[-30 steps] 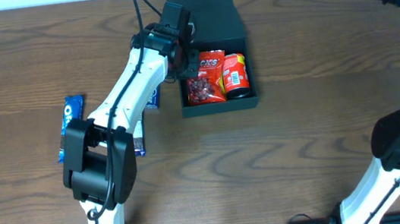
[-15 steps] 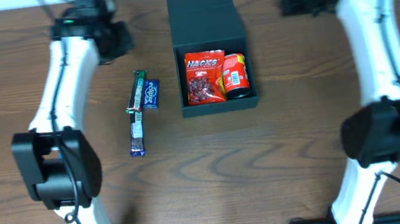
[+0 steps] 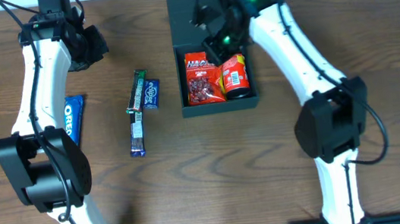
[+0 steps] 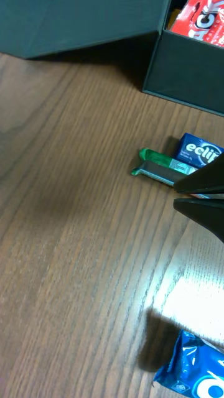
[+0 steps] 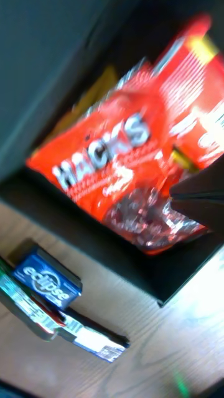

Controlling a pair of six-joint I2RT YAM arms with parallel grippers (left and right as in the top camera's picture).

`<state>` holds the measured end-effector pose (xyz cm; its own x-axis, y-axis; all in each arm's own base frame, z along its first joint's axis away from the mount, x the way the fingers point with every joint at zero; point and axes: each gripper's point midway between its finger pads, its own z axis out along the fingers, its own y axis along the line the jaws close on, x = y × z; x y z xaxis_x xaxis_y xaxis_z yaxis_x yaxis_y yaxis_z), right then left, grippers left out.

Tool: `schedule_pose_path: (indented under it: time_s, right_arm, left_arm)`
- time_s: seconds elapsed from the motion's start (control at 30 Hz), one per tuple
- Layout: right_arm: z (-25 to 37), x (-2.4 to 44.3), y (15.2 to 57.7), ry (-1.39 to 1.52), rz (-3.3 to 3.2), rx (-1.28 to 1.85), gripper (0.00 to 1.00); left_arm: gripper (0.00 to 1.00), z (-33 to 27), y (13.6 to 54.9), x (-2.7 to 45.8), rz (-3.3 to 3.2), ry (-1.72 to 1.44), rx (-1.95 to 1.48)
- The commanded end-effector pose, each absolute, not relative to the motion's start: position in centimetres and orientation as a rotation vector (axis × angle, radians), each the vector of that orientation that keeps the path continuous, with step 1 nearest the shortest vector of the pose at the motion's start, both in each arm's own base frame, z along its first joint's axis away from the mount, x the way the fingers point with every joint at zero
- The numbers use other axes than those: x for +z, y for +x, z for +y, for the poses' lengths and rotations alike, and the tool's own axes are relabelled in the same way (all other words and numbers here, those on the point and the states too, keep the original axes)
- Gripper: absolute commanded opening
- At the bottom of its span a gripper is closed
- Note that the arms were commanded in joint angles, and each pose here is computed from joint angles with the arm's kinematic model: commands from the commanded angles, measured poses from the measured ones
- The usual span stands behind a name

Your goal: Pack container

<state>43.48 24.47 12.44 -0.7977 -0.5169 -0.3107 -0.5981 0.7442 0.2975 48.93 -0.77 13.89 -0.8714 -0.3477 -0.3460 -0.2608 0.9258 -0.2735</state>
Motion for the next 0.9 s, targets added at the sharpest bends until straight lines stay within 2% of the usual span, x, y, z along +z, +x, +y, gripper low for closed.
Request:
schedule_pose_path:
  time_s: [0.0,0.53,0.87]
  right_arm:
    - [26.2,9.3,42.4,-0.978,2.774,0.600,0.01]
    - [28.7,3.3,41.9,-0.988,2.850,0.622,0.02]
    - [24.9,1.8,43.6,-0.750,2.974,0.258,0.01]
  left_arm:
    - [0.06,-0.8,49.0,15.4,2.662,-0.393,-0.311]
    - [0.06,-0.9,48.9,15.4,2.669,-0.379,-0.308]
    - [0.06,-0.9,48.9,15.4,2.670,-0.380,-0.308]
